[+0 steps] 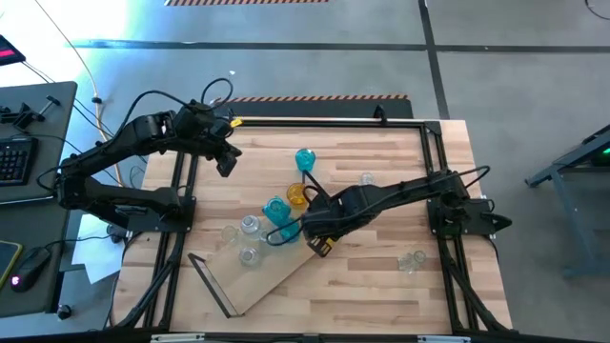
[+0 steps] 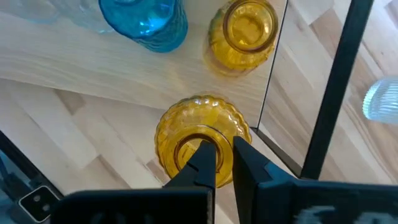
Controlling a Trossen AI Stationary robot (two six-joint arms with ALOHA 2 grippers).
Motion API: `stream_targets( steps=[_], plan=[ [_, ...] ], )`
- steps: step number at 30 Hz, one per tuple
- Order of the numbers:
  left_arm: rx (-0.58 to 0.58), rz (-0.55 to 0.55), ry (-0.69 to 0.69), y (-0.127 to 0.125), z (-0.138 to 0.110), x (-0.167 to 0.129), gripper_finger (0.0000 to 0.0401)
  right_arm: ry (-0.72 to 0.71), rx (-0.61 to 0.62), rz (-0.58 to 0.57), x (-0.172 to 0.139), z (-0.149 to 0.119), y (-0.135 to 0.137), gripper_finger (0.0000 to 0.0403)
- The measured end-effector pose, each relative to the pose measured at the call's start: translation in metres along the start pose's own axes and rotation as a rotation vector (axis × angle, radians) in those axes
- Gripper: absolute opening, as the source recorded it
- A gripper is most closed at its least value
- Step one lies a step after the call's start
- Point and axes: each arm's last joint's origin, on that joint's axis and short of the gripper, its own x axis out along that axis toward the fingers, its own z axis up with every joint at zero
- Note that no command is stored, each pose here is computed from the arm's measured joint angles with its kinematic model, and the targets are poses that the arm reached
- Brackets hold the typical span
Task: Sort vases onto shelf
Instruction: Put the yellow vase on the shelf aligned with the other yellow vases
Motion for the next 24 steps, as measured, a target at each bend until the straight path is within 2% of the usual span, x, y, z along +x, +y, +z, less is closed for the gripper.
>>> stream_targets(
  steps=[5,12,16,21,24],
  plan=[
    [0.056,-0.047,-0.013,-0.008,-0.009,-0.012,0.0,-0.021,0.017,-0.024,-0.001,-0.003,0.001,0.0004],
    [0.141,-0.03,-0.156,-0.004,-0.022,-0.047,0.0,-0.092,0.111,-0.081,0.002,-0.003,0.0,0.0004],
    [0.144,-0.037,-0.229,0.0,-0.032,-0.066,0.0,-0.056,0.127,-0.121,0.016,-0.007,-0.002,0.0004],
    [0.137,-0.028,-0.294,0.005,-0.04,-0.081,0.0,-0.021,0.155,-0.054,0.038,-0.009,0.004,0.0004],
    [0.146,-0.032,-0.308,0.006,-0.043,-0.085,0.0,-0.044,0.173,-0.017,0.04,-0.007,0.008,0.0004]
  ],
)
